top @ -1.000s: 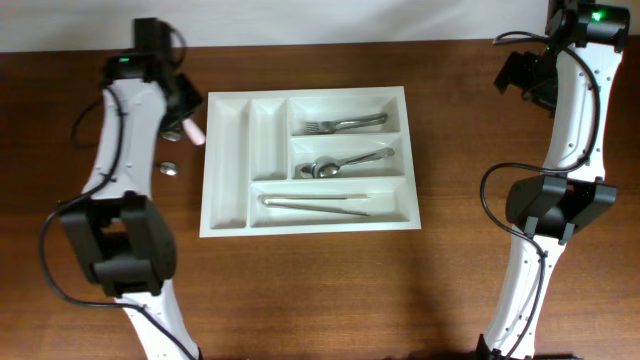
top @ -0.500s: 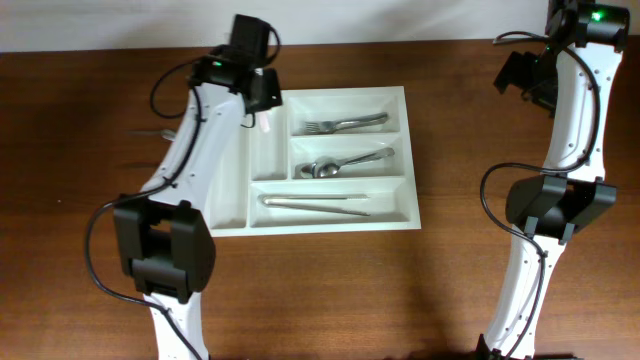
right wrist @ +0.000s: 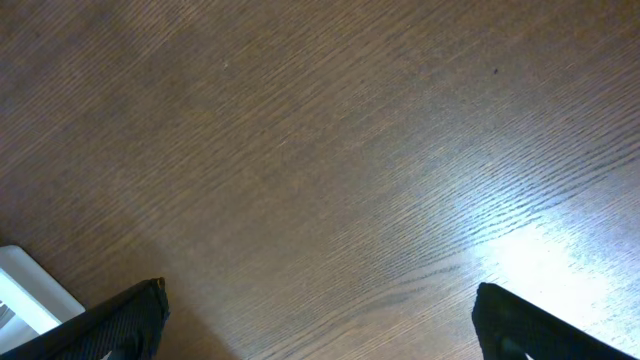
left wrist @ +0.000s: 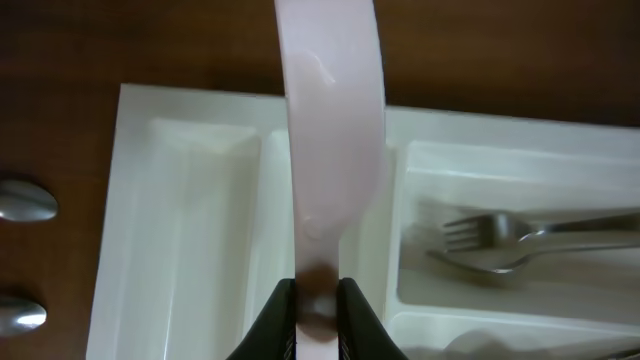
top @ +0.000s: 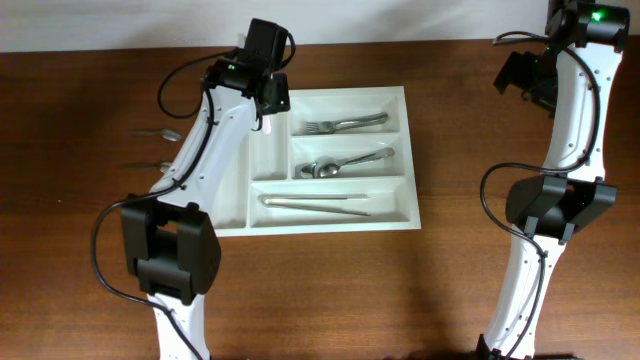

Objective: Pack container
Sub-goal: 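Lift the knife and carry it into the narrow left compartment, then open the left gripper to release the knife and withdraw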

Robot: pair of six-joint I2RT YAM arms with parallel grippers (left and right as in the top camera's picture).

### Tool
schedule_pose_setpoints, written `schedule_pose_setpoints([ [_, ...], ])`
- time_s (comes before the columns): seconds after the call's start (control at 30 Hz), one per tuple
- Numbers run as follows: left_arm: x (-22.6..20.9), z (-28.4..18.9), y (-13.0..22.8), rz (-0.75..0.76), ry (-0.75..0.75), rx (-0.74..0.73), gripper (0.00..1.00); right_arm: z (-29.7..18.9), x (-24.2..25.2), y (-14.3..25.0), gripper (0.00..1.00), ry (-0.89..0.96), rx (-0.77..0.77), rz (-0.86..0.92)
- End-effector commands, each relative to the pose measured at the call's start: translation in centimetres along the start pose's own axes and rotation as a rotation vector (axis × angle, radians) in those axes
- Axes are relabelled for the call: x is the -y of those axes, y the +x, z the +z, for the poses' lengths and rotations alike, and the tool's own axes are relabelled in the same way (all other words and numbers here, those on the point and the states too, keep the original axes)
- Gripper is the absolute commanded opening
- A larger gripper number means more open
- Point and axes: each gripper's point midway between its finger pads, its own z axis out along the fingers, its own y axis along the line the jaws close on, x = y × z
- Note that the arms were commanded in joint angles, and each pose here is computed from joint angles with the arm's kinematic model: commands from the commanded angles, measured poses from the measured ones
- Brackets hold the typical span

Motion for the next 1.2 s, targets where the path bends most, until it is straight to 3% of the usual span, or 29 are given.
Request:
schedule_pose_setpoints([
  [0.0,-0.5,3.6,2.9,0.028,-0.039,-0.106,0.02,-1.9,0.2,-0.5,0.99,-0.015,0.038,0.0],
  [0.4,-0.5,7.1,6.1,0.05,-0.062,-0.215,0.02,-1.9,0.2,-0.5,0.99,-0.015,0.038,0.0],
  [1.07,-0.6,7.2,6.4,0.052,-0.065,-0.227,0.02,-1.9,0.2,-0.5,0.99,-0.015,0.038,0.0],
  [1.17,-0.6,7.1,6.1,0.051,-0.067,-0.219,0.36,-1.9,0.2,-0.5,0.99,-0.015,0.039,0.0],
])
